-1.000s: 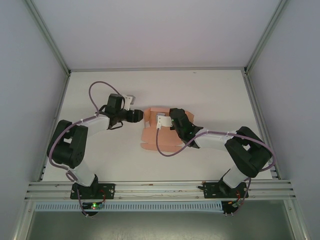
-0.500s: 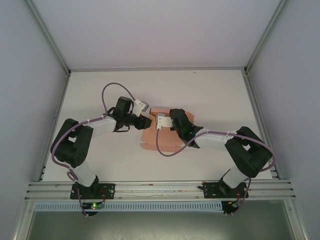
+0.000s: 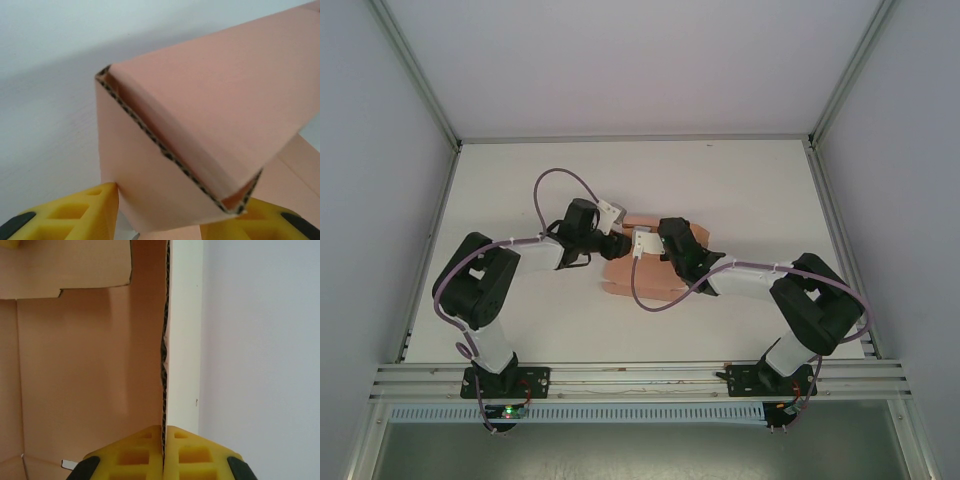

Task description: Assemble paper box

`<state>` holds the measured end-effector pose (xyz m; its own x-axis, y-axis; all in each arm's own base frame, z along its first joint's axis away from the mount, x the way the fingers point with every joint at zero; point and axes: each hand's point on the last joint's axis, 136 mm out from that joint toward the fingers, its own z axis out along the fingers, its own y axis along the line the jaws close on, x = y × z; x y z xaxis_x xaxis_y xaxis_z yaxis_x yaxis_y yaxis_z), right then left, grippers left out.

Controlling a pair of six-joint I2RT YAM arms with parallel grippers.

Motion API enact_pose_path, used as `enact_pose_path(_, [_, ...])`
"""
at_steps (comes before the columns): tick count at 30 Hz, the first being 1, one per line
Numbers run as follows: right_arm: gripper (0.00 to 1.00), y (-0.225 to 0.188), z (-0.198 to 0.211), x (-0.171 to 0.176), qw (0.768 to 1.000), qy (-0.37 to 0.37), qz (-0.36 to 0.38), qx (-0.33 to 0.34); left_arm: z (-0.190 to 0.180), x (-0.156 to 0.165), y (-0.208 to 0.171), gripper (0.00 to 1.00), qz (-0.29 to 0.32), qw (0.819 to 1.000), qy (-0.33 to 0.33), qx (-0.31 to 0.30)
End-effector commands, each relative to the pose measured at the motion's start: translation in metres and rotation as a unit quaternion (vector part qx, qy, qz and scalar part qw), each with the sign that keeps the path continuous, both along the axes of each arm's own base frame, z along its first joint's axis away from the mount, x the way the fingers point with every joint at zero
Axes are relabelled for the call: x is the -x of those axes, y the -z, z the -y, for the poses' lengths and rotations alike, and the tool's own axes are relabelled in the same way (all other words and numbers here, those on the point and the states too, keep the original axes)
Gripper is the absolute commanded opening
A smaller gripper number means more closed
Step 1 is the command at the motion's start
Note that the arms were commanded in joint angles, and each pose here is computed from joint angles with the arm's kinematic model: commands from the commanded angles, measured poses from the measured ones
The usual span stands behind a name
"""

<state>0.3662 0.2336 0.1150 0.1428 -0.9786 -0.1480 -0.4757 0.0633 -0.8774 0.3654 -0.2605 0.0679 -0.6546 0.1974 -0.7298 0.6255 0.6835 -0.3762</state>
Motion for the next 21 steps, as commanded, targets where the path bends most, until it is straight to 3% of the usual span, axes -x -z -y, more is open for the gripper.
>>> enact_pose_path(1, [0.0, 0.004, -0.011, 0.008, 1.0, -0.007, 0.001, -0.008, 0.0, -0.016, -0.013, 0.41, 0.045, 0.997, -0.052, 0.033])
enact_pose_path(6, [0.0, 0.005, -0.012, 0.012, 1.0, -0.004, -0.004, -0.011, -0.001, -0.023, -0.013, 0.35, 0.063, 0.994, -0.081, 0.032])
enact_pose_path(21, [0.0, 0.02, -0.019, 0.015, 0.999, -0.004, -0.042, -0.012, -0.001, -0.049, -0.012, 0.34, 0.103, 0.984, -0.143, 0.024])
